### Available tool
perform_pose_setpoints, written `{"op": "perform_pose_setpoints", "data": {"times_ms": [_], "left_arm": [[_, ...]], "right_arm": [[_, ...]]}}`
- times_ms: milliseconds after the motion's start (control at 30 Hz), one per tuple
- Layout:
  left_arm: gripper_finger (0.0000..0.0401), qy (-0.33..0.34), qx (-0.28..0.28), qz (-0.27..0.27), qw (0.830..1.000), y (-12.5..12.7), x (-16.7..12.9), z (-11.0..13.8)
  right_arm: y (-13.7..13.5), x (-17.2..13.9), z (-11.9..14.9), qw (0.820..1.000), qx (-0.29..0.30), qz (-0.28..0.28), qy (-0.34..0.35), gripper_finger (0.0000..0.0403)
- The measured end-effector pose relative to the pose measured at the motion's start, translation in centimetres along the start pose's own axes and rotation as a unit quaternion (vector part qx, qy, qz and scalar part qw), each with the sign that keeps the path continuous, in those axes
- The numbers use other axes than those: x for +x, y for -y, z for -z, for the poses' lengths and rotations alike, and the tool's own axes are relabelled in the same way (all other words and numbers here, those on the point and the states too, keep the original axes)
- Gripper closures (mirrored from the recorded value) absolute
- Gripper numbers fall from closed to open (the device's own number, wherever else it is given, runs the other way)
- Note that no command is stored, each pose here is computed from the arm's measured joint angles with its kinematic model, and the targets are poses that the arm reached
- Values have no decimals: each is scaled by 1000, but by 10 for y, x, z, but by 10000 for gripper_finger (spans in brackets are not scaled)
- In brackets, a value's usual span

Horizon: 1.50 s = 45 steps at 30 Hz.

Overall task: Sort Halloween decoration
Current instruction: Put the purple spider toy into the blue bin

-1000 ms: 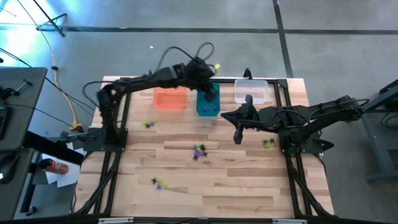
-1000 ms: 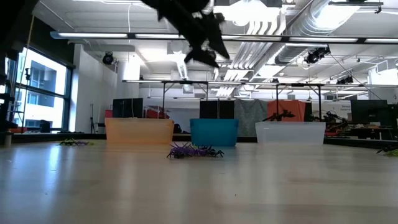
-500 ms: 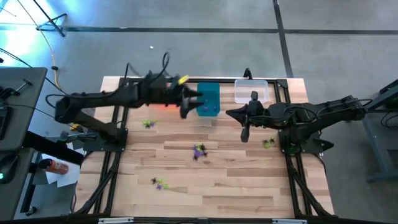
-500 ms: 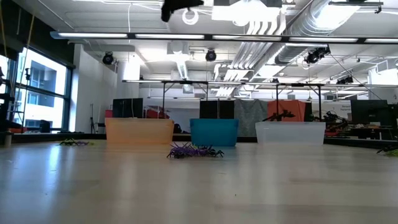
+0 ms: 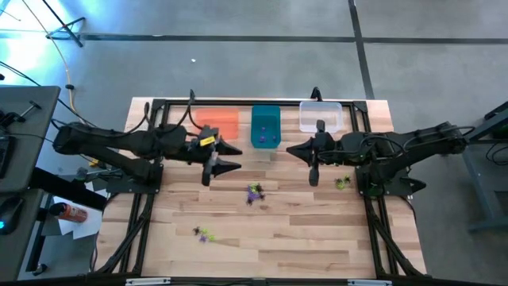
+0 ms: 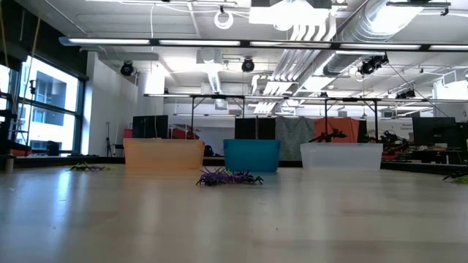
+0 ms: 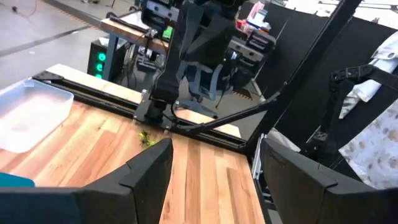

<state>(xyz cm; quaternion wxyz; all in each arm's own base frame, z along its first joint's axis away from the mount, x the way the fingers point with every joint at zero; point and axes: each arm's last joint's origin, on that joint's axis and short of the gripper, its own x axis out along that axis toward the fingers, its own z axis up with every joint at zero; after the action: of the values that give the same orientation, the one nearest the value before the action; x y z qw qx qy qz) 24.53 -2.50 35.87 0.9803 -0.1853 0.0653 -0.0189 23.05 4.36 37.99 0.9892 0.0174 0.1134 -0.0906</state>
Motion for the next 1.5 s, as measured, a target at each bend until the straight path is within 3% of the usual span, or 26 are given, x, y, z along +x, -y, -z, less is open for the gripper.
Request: {"op": "perform_pose_setpoints", "data": {"times_ms": [233,500,700,867,1000,1167,1500], "left_arm": [[174,7,15,13,1000,7,-17,-5],[174,24,27,-9,999,6,-37,-12],[174,46,29,-21,998,4,-45,-19],[174,49,28,-26,998,2,-46,-20],[174,50,25,-29,998,0,-46,-20],[174,50,18,-30,998,0,-46,-20],[174,42,6,-33,999,0,-46,-19]], "right_arm": [[-9,16,5,999,0,-42,-8,403],[-21,44,3,996,60,-55,39,403],[-34,77,16,998,18,-60,-19,399],[-34,109,30,994,10,-78,-73,371],[-30,136,51,985,17,-101,-137,335],[-34,163,83,972,-29,-138,-187,303],[-49,205,156,944,-54,-176,-275,295]]}}
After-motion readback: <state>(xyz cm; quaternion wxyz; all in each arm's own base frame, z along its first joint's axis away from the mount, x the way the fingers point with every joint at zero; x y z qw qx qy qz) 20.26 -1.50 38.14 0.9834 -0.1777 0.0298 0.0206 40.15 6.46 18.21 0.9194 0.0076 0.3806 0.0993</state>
